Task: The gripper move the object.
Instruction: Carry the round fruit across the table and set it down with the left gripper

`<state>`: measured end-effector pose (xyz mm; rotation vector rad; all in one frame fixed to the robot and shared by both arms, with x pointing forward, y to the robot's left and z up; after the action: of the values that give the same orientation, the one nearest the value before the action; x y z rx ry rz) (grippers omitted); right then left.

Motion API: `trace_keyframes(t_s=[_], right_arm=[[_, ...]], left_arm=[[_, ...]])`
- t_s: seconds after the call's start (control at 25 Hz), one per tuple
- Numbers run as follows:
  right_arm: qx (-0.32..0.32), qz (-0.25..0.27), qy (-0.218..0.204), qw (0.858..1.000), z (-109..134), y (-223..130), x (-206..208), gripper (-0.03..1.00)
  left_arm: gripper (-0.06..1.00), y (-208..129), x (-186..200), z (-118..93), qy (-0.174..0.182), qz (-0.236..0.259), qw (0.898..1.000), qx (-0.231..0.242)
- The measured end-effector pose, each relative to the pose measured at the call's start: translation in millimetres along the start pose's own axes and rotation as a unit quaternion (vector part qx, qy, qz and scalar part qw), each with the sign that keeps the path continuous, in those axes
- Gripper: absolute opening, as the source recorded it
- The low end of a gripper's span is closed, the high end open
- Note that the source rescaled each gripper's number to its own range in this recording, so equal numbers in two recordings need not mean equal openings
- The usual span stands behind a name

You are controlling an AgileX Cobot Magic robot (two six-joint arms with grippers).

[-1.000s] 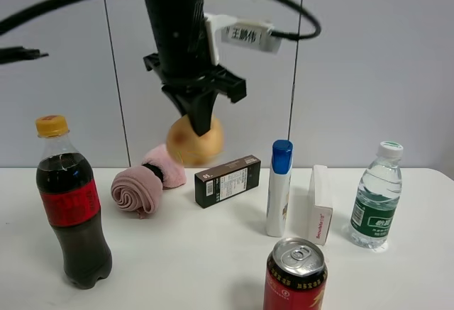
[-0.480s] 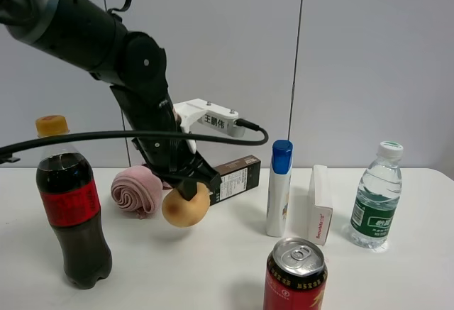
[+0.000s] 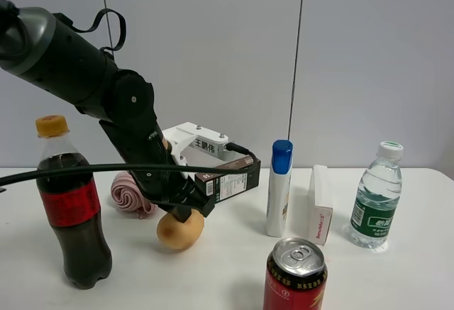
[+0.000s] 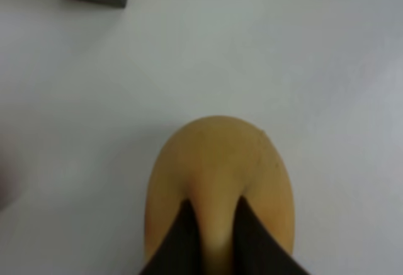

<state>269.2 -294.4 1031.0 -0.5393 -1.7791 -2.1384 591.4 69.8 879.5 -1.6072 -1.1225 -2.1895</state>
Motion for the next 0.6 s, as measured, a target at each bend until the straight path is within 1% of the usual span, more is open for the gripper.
trace_keyframes(t_s=[0.16, 0.32, 0.4, 0.44, 0.52, 0.56, 0.6], right_arm=[[0.0, 0.0, 0.0, 1.0, 0, 0, 0, 1.0], [0.0, 0.0, 0.0, 1.0, 0, 0, 0, 1.0], [0.0, 0.0, 0.0, 1.0, 0, 0, 0, 1.0], [0.0, 0.0, 0.0, 1.0, 0, 0, 0, 1.0], [0.0, 0.0, 0.0, 1.0, 0, 0, 0, 1.0], [0.0, 0.0, 0.0, 1.0, 0, 0, 0, 1.0], [0.0, 0.0, 0.0, 1.0, 0, 0, 0, 1.0]], left_arm=[[0.0, 1, 0, -3, -0.01, -0.003, 1.0, 0.022], [0.0, 0, -2, -5, -0.014, -0.002, 0.999, 0.032], [0.02, -2, -6, -5, -0.016, 0.002, 0.999, 0.034], [0.06, -3, -9, -6, -0.016, 0.005, 0.999, 0.034], [0.21, -4, -10, -6, -0.017, 0.006, 0.999, 0.034], [0.34, -4, -10, -6, -0.017, 0.006, 0.999, 0.035], [0.48, -4, -10, -6, -0.017, 0.006, 0.999, 0.035]])
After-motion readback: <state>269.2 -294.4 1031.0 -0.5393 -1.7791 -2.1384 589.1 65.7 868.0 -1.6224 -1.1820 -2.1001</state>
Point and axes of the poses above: a point on each arm's last joint axis where the gripper is mounted, x pointing back along that axis away from the gripper, z along the wrist's bending axis when the last joint is at zero, y = z × x, the point moved 4 cm from there along -x, pointing out along that axis toward the gripper, and after that the axes turned 12 degrees about -x, right-handed, at the moved point
